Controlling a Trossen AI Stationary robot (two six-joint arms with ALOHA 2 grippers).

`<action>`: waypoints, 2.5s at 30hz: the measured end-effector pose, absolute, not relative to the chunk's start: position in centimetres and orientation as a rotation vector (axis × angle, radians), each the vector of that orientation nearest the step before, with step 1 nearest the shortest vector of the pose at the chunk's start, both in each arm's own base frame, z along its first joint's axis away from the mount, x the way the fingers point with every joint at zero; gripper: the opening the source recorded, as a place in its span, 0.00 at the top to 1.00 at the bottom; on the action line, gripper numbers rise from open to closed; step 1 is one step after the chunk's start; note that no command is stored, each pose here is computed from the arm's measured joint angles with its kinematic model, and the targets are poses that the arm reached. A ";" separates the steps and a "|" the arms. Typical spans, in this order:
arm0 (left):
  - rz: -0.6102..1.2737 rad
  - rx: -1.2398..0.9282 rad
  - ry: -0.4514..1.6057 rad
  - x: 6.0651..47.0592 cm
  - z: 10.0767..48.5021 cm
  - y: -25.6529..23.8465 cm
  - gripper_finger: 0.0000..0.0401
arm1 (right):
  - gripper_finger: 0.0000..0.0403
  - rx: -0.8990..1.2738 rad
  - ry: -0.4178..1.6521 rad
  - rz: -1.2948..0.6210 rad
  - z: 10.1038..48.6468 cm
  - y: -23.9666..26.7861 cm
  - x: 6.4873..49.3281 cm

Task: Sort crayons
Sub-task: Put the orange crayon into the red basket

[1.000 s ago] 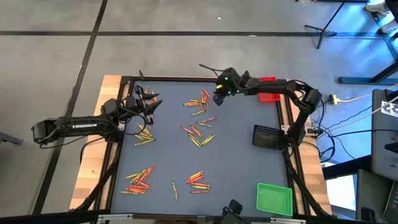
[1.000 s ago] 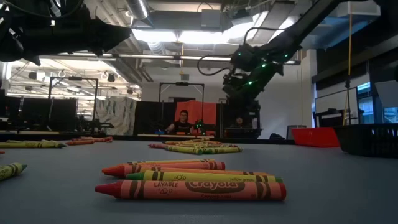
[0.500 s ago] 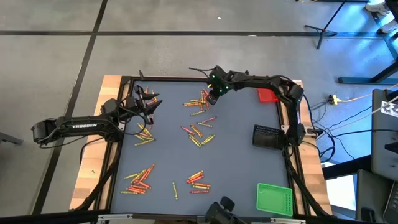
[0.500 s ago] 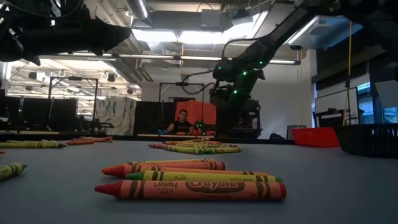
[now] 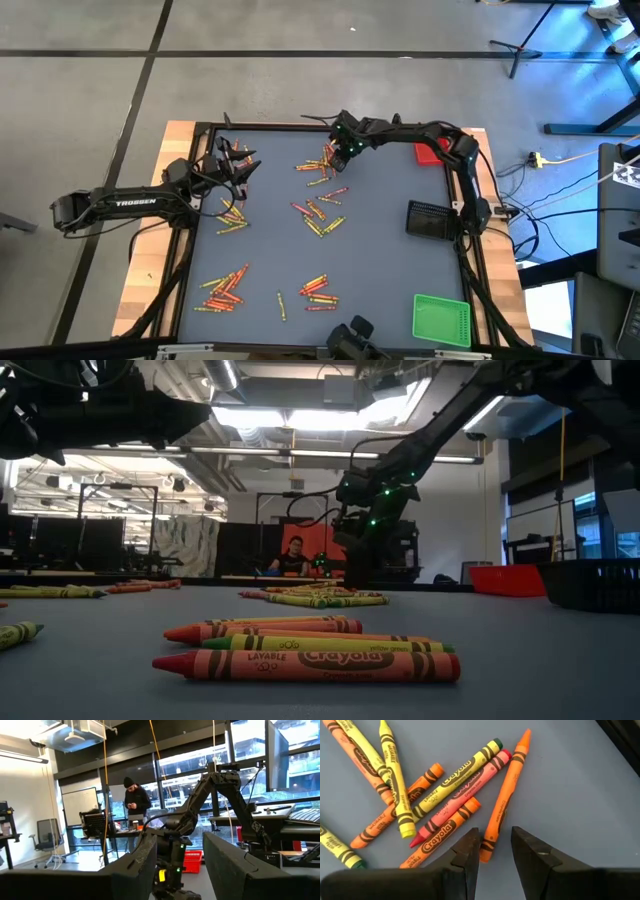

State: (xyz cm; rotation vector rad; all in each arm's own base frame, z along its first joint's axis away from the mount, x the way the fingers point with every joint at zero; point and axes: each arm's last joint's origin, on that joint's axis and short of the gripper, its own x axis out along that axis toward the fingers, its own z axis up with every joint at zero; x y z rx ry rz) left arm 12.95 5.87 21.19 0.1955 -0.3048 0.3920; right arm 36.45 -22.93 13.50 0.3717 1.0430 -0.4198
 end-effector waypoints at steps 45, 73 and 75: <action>0.393 0.202 -0.319 12.9 21.3 5.9 0.64 | 0.95 0.172 1.026 -0.596 25.6 -20.6 31.4; 0.393 0.199 -0.319 12.9 21.3 5.9 0.64 | 0.95 0.416 1.102 -0.986 22.9 -19.9 14.6; 0.393 0.199 -0.319 12.9 21.3 5.9 0.64 | 0.95 0.438 1.118 -1.001 22.2 -20.0 14.0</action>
